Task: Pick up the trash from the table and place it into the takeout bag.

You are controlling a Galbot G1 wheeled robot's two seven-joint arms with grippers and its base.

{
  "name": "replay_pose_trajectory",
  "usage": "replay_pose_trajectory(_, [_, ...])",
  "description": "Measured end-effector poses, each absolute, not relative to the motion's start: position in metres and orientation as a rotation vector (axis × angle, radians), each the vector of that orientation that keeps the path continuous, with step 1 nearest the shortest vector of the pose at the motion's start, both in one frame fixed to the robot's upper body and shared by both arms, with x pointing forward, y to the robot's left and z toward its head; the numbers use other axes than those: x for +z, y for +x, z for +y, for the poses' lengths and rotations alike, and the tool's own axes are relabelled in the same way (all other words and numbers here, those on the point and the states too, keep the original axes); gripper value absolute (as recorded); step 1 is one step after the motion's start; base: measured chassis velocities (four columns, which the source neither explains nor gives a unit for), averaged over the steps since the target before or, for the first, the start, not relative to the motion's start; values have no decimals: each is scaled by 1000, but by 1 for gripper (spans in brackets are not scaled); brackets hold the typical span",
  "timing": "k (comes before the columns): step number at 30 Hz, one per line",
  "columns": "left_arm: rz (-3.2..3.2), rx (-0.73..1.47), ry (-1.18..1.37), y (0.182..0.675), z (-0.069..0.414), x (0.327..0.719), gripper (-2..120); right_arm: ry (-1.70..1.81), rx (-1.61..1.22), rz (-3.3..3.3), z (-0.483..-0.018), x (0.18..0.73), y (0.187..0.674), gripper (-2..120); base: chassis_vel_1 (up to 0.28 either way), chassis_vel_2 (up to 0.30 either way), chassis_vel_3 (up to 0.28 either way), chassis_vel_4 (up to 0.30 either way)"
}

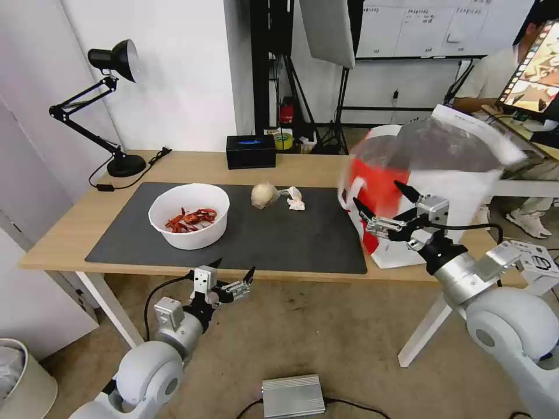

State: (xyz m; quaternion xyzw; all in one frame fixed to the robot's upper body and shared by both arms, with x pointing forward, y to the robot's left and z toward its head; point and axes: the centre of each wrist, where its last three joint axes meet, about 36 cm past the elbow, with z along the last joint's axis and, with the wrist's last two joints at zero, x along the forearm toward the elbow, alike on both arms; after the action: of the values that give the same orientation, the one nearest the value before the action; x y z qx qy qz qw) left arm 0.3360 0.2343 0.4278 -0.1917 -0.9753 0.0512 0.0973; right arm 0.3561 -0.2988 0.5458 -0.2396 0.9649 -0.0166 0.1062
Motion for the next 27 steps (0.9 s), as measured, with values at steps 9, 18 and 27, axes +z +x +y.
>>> replay_pose_trajectory(9, [-2900,157,-548,334,236,428,100,-720,-68,2980,-291,532,337,100,0,0,0,0])
replay_pose_trajectory(18, [-2926,130,-518,335,243,427,100,-696,-24,3134,-283,514,326,100,0,0,0,0])
replay_pose_trajectory(27, [-2926,112,-503,336,251,425,100,-657,32,3205,-278,483,324,100,0,0,0,0])
